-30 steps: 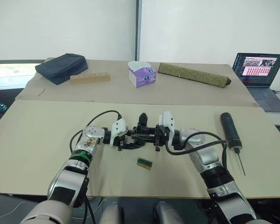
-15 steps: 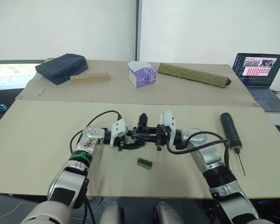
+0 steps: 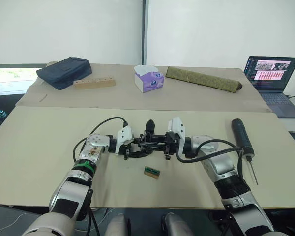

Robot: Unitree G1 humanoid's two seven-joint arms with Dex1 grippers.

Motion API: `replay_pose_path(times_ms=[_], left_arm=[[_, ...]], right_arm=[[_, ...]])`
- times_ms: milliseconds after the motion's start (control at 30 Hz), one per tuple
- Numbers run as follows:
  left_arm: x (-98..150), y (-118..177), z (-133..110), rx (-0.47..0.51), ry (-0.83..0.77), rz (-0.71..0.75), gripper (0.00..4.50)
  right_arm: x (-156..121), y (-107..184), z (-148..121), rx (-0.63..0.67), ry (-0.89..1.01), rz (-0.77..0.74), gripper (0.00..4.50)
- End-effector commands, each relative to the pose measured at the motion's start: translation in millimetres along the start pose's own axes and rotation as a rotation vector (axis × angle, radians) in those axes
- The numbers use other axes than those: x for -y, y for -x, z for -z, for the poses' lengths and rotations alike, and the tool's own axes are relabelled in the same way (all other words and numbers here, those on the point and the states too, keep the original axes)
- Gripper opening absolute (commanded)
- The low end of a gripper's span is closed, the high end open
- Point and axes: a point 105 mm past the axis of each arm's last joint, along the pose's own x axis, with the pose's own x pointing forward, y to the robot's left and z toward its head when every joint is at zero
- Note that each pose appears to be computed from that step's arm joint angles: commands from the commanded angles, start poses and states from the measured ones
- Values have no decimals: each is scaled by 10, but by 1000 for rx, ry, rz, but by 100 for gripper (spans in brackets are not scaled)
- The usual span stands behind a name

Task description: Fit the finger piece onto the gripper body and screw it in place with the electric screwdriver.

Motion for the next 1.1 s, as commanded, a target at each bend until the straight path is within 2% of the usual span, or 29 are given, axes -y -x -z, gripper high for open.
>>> replay_pose_path(times_ms=[33, 467, 1000, 1100], left_arm=[[142, 3, 257, -87, 65, 35, 224], [176, 8, 275, -91, 66, 44, 224], [196, 52, 314, -97, 83, 38, 224], [196, 55, 317, -97, 84, 35, 224]], right_arm=[[-87, -55, 98, -29, -22, -36, 43], [38, -58, 166, -46, -39, 23, 43], [4, -39, 341, -126, -100, 3, 43], [-16, -47, 306, -141, -50, -17, 43]])
